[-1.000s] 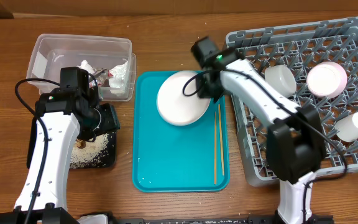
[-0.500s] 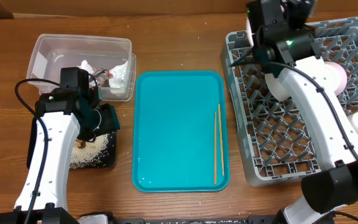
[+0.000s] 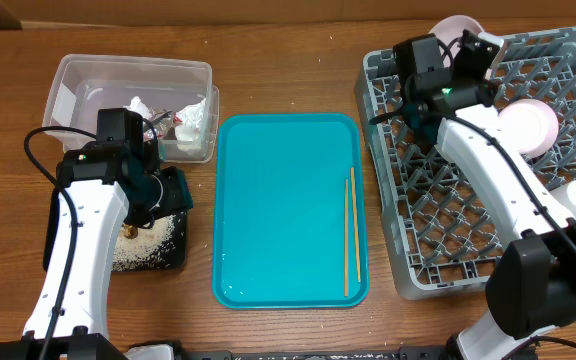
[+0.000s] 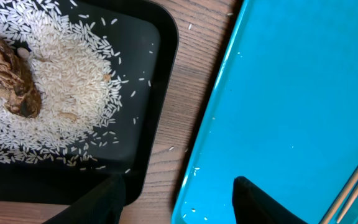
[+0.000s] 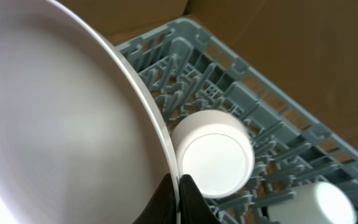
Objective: Sort waste into correct bins and load items into the dishwasher
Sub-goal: 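Carry the white plate into the rack and stand it upright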
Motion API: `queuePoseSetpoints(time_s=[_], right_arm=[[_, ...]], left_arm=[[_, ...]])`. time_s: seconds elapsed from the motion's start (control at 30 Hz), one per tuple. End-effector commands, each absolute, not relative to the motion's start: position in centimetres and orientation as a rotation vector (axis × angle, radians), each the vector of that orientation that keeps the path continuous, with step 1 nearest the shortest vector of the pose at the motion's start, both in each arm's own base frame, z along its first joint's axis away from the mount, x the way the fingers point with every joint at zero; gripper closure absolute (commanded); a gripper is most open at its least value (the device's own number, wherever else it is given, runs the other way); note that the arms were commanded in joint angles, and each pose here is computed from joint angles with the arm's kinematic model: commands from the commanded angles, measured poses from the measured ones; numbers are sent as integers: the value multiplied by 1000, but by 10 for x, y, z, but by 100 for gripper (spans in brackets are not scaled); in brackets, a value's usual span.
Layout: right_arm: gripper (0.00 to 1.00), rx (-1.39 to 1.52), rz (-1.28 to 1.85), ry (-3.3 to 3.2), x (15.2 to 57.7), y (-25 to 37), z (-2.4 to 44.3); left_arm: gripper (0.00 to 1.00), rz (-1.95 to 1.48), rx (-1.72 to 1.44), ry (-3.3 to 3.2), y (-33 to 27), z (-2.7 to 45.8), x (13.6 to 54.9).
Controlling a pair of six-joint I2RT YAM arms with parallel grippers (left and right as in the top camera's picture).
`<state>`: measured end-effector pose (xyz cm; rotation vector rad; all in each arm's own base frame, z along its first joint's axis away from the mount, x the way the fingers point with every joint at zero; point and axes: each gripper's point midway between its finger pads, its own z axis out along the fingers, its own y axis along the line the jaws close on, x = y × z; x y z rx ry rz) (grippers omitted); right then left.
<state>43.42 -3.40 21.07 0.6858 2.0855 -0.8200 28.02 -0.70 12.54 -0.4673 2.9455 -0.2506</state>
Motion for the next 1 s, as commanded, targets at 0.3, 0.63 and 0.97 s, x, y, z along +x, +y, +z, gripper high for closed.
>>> queuePoseSetpoints(time_s=[0.3,0.63,0.97], right_arm=[[96,646,-715,2151,436,-8,190],[54,563,-643,2236,432,22,179],[25,514,-440,2418,399,42,198]], left_arm=[[42,-242,-437,2929,-7,131,283],[42,-242,-437,2930,-7,131,283],[41,-242,-437,2931,-7,131,283]])
